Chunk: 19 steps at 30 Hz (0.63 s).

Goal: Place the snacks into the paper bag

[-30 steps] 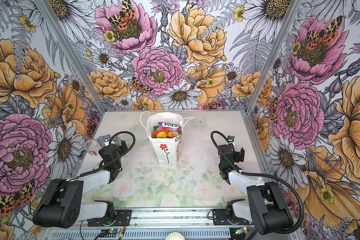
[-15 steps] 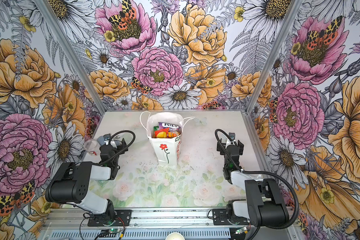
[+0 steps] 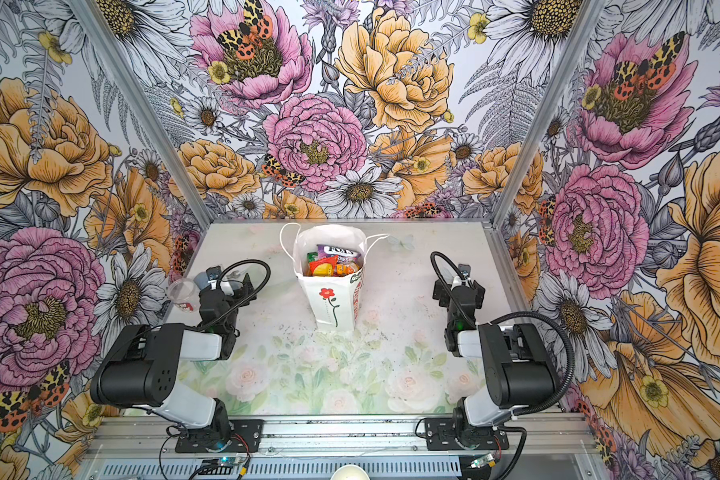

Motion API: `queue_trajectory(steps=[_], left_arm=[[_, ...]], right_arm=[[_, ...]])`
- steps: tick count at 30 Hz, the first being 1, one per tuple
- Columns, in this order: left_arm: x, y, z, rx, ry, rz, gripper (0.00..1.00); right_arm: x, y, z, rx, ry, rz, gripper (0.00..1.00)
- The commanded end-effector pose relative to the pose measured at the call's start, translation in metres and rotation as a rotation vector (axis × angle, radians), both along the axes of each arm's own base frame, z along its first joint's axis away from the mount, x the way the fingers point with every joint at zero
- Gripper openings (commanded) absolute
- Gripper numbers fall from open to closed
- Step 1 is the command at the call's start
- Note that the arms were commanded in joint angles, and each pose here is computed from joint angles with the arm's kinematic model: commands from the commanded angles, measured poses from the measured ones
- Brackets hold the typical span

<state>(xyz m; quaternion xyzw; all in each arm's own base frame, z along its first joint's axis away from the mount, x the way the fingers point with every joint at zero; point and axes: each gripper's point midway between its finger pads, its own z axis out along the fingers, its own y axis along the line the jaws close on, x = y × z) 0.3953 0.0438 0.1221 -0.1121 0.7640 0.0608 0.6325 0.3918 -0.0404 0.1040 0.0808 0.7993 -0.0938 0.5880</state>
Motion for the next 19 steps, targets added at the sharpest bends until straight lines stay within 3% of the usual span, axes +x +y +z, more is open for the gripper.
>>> queue_trajectory(steps=[1,19], left_arm=[[0.0031,-0.0069,0.0099,-0.004,-0.037,-0.029,0.99],[0.0042,-0.0059,0.0095,0.015,-0.024,-0.012,0.99]], right_arm=[[0.0034,-0.002,0.0106,0.004,-0.037,-0.024,1.0],[0.0034,-0.0019,0.0098,0.008,-0.032,-0.021,1.0]])
